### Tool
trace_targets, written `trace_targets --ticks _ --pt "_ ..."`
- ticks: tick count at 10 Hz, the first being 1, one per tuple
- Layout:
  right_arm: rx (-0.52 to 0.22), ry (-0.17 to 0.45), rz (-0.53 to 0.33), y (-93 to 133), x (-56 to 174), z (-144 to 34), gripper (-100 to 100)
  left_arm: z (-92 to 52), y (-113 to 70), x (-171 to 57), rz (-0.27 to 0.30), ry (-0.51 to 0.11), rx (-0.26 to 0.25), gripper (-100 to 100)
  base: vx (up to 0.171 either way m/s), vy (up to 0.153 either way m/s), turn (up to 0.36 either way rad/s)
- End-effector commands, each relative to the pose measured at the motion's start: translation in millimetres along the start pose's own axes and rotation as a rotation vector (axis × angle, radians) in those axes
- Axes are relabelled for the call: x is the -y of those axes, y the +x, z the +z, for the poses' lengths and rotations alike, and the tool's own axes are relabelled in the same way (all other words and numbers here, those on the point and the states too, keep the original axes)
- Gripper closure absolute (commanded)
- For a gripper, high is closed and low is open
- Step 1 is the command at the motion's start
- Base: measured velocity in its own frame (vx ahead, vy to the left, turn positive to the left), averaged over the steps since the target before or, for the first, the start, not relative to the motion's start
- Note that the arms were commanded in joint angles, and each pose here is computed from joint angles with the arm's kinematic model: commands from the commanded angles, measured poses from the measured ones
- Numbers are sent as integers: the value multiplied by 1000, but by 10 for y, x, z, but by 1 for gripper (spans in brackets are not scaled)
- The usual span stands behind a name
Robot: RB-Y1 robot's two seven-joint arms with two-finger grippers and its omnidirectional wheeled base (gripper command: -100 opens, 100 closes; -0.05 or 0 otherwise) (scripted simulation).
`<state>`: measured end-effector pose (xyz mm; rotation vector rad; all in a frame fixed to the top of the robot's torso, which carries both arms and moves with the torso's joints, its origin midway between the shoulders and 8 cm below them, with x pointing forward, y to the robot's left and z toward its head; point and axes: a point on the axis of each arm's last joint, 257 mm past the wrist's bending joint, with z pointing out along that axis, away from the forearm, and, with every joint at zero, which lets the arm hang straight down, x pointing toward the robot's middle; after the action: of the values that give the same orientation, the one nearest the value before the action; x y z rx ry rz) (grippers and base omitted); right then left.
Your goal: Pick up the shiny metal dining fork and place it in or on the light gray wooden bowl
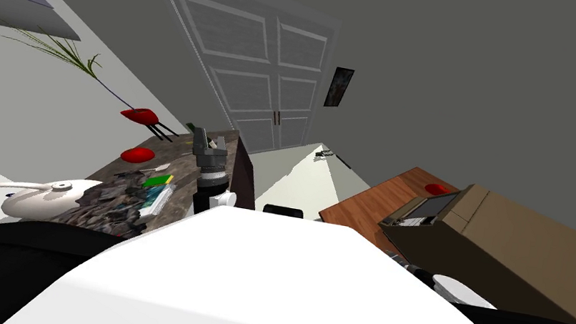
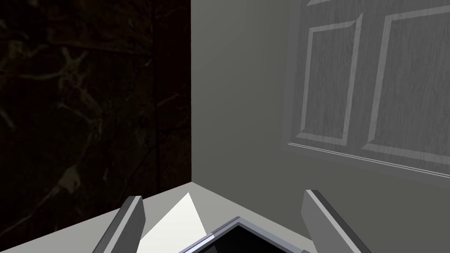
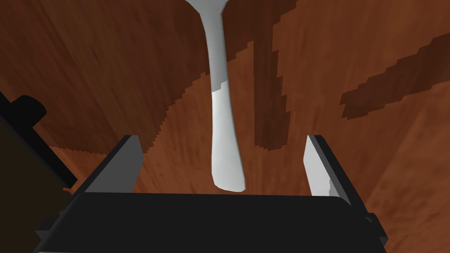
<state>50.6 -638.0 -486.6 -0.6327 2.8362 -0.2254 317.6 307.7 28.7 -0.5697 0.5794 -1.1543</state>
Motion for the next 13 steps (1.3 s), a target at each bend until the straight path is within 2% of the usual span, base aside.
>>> trace_targets --ticks 1,4,5,8,9,12,13 --pt "34 -6 37 -185 10 59 -100 0 0 0 0 0 0 0 -12 -5 -81" --pt "-3 -2 -29 -95 36 51 -100 0 0 0 0 0 0 0 -7 -1 -15" --pt "35 -8 24 -282 42 105 -100 0 0 0 0 0 0 0 -10 -7 -93" --pt "-5 -2 -40 -184 74 95 -100 0 0 0 0 0 0 0 -7 0 -12" --pt "26 -11 11 -347 63 149 -100 0 0 0 0 0 0 0 -10 -6 -73" --pt "-13 -2 -47 -250 110 135 -100 0 0 0 0 0 0 0 -6 -1 -17" --pt "15 -11 7 -403 96 186 -100 0 0 0 0 0 0 0 -11 -7 -78"
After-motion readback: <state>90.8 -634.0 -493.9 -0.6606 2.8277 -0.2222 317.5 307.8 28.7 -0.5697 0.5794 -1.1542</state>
